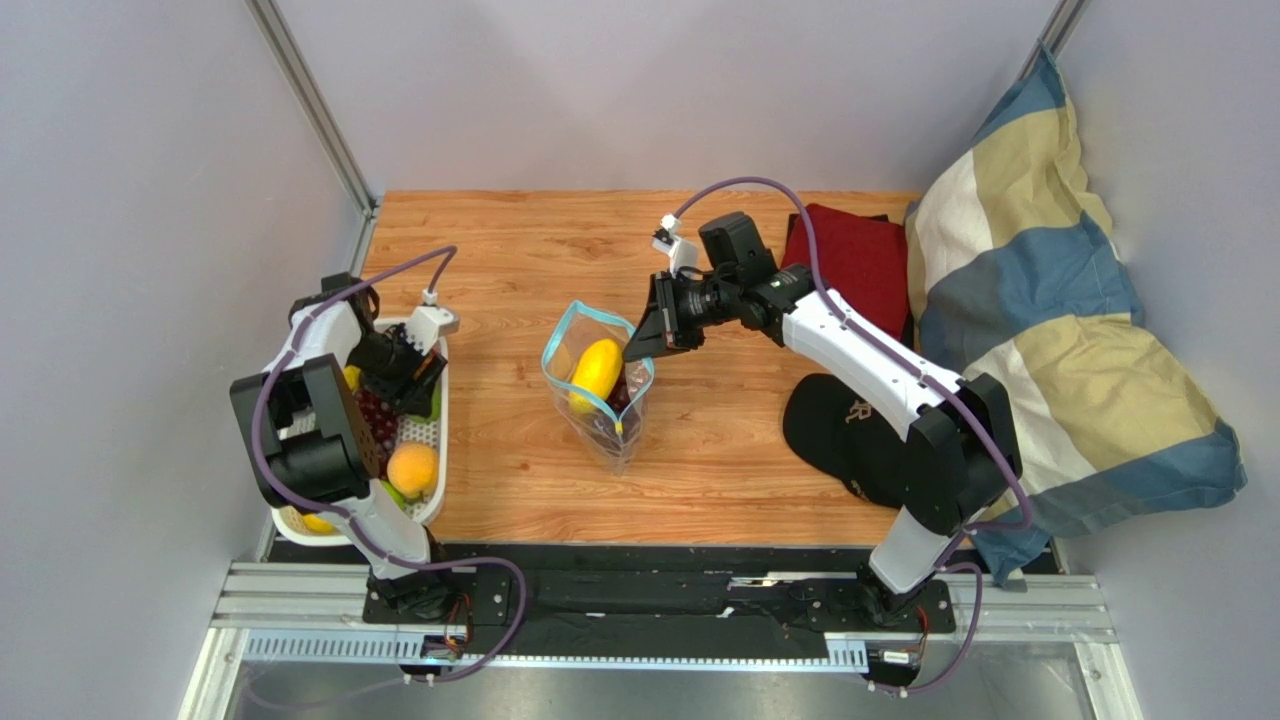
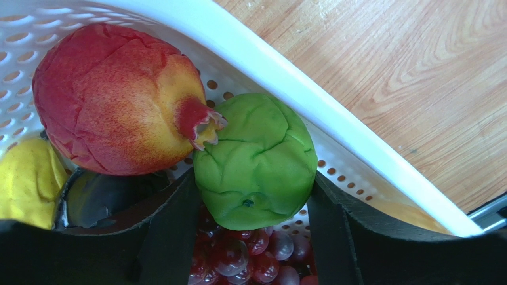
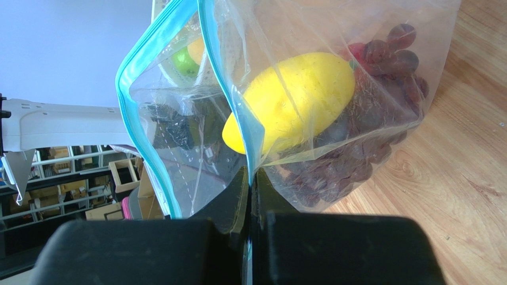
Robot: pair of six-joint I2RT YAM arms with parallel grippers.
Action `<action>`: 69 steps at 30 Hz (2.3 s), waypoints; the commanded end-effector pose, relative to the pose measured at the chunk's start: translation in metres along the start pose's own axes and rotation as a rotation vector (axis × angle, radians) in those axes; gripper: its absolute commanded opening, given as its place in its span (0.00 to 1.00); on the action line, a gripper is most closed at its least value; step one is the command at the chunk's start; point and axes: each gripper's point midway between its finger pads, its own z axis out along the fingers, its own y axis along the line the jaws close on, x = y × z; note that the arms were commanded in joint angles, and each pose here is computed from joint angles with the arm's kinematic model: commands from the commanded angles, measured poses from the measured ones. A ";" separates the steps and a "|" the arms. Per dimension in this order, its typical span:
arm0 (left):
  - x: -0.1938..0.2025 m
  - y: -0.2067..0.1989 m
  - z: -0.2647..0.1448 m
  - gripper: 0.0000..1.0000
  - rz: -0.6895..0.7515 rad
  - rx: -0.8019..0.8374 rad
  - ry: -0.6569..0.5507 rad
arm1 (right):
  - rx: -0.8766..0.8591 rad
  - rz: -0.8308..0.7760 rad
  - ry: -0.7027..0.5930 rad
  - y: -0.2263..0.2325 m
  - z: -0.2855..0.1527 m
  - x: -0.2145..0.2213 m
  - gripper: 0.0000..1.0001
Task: Place the food in the zip-top bag and seal the zipper
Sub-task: Pick up the fake fruit from the bin, then place the fake fruit in the zipper food storage bag, then pick up the fake fruit from the bin.
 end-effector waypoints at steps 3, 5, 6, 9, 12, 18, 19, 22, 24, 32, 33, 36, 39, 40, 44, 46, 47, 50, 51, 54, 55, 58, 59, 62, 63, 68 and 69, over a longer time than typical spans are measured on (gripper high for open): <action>-0.018 -0.012 -0.039 0.34 0.022 -0.029 -0.070 | -0.031 -0.051 -0.042 0.013 -0.006 -0.014 0.00; -0.020 -0.021 -0.060 0.30 0.027 -0.064 -0.082 | -0.032 -0.052 -0.043 0.014 -0.006 -0.014 0.00; -0.021 -0.024 -0.067 0.29 0.033 -0.077 -0.085 | -0.030 -0.054 -0.043 0.013 -0.006 -0.014 0.00; -0.025 -0.033 -0.095 0.25 0.043 -0.136 -0.112 | -0.027 -0.052 -0.041 0.012 -0.006 -0.012 0.00; -0.046 -0.037 -0.130 0.25 0.039 -0.187 -0.186 | -0.027 -0.053 -0.039 0.011 -0.005 -0.012 0.00; -0.137 -0.092 -0.198 0.24 0.049 -0.098 -0.449 | -0.031 -0.049 -0.041 0.010 0.000 -0.014 0.00; -0.150 -0.102 -0.205 0.24 0.062 -0.084 -0.482 | -0.035 -0.052 -0.040 0.012 0.001 -0.014 0.00; -0.202 -0.148 -0.224 0.25 0.106 0.004 -0.606 | -0.037 -0.054 -0.040 0.014 0.001 -0.015 0.00; -0.221 -0.173 -0.230 0.25 0.155 0.049 -0.647 | -0.037 -0.058 -0.044 0.016 0.000 -0.016 0.00; -0.251 -0.253 -0.192 0.30 0.244 0.267 -0.584 | -0.037 -0.080 -0.062 0.022 -0.003 -0.022 0.00; -0.248 -0.255 -0.178 0.31 0.237 0.287 -0.553 | -0.037 -0.078 -0.059 0.021 -0.003 -0.022 0.00; -0.243 -0.268 -0.148 0.37 0.265 0.313 -0.485 | -0.033 -0.072 -0.060 0.019 -0.003 -0.022 0.00; -0.229 -0.283 -0.124 0.42 0.293 0.362 -0.392 | -0.035 -0.070 -0.055 0.019 -0.001 -0.021 0.00; -0.223 -0.286 -0.122 0.44 0.296 0.374 -0.365 | -0.036 -0.073 -0.057 0.020 -0.002 -0.021 0.00; -0.208 -0.288 -0.118 0.60 0.297 0.375 -0.310 | -0.037 -0.076 -0.058 0.020 -0.003 -0.021 0.00; -0.201 -0.288 -0.123 0.84 0.302 0.366 -0.297 | -0.035 -0.076 -0.054 0.020 -0.003 -0.019 0.00; -0.202 -0.287 -0.129 0.99 0.306 0.352 -0.305 | -0.035 -0.077 -0.053 0.019 -0.003 -0.018 0.00; -0.202 -0.283 -0.150 0.99 0.303 0.309 -0.360 | -0.033 -0.078 -0.051 0.018 -0.004 -0.017 0.00; -0.202 -0.282 -0.162 0.99 0.301 0.295 -0.394 | -0.033 -0.079 -0.051 0.018 -0.004 -0.016 0.00; -0.206 -0.263 -0.192 0.99 0.226 0.247 -0.505 | -0.033 -0.079 -0.053 0.018 -0.004 -0.016 0.00; -0.210 -0.251 -0.200 0.99 0.185 0.214 -0.550 | -0.032 -0.078 -0.054 0.018 -0.005 -0.016 0.00; -0.203 -0.196 -0.217 0.99 -0.012 0.100 -0.640 | -0.033 -0.085 -0.053 0.019 -0.006 -0.015 0.00; -0.191 -0.167 -0.216 0.99 -0.096 0.039 -0.643 | -0.032 -0.084 -0.052 0.018 -0.005 -0.015 0.00; -0.171 -0.132 -0.205 0.95 -0.169 0.017 -0.630 | -0.030 -0.082 -0.046 0.017 -0.005 -0.014 0.00; -0.160 -0.114 -0.204 0.93 -0.210 -0.007 -0.629 | -0.031 -0.083 -0.049 0.018 -0.005 -0.016 0.00; -0.123 -0.060 -0.174 0.87 -0.160 -0.057 -0.477 | -0.033 -0.083 -0.045 0.017 -0.004 -0.015 0.00; -0.118 -0.048 -0.169 0.86 -0.160 -0.079 -0.457 | -0.032 -0.080 -0.040 0.016 -0.003 -0.013 0.00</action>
